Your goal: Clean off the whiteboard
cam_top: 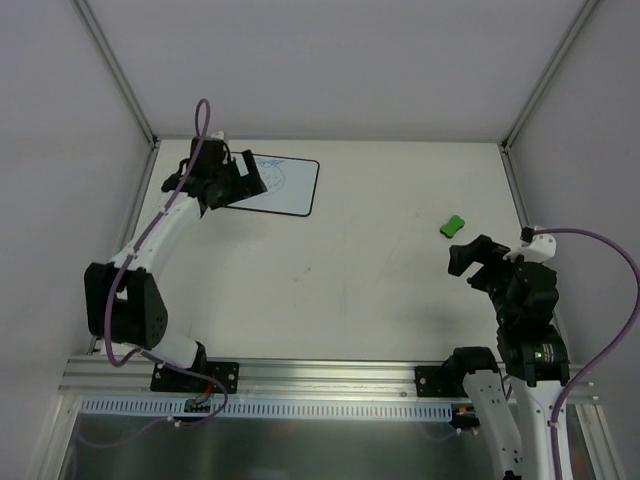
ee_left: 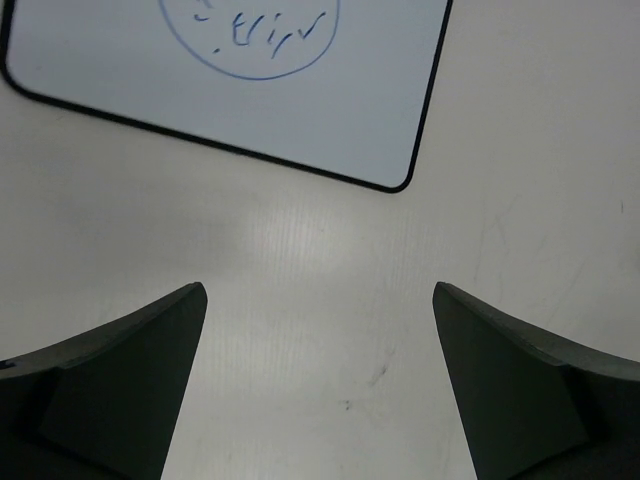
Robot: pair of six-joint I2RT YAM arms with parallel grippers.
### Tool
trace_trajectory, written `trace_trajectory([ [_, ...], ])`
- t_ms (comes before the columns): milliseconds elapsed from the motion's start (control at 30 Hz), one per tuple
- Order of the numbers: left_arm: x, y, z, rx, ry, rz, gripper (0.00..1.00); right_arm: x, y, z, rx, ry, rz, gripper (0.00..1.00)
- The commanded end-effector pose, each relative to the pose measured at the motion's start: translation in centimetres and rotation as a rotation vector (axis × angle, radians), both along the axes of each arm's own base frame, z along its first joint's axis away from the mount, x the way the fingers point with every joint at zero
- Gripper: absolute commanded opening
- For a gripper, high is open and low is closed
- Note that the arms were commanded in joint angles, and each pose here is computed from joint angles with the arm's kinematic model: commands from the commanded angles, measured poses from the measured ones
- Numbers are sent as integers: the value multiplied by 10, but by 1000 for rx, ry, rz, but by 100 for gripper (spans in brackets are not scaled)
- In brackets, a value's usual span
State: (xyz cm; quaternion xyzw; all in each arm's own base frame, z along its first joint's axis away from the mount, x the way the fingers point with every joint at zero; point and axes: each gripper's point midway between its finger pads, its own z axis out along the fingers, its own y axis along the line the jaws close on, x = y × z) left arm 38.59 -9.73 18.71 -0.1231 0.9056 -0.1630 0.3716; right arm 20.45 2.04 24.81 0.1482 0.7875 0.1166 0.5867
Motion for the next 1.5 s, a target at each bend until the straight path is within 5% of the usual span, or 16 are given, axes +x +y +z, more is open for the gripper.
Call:
trace_trajectory([
  [0, 51, -36, 11, -18, -65, -15, 99, 9, 10, 8, 35, -29, 36, 99],
  [233, 111, -103, -46, 13, 11, -114, 93, 12, 10, 1, 11, -2, 49, 99],
  [600, 110, -151, -113, 60, 99, -204, 77, 16, 8, -9, -3, 21, 38, 99],
  [800, 93, -167, -139, 42, 167, -221, 63, 16, 5, -8, -2, 17, 20, 99],
  [1167, 60, -196, -170, 38, 249, -277, 57, 12, 6, -2, 7, -13, 26, 99],
  [1300, 30, -209, -181, -3, 322, -289, 44, 10, 5, 3, 9, -30, 23, 99],
  [1467, -42, -250, -189, -36, 425, -357, 40, 7, 4, 9, 15, -53, 11, 99],
])
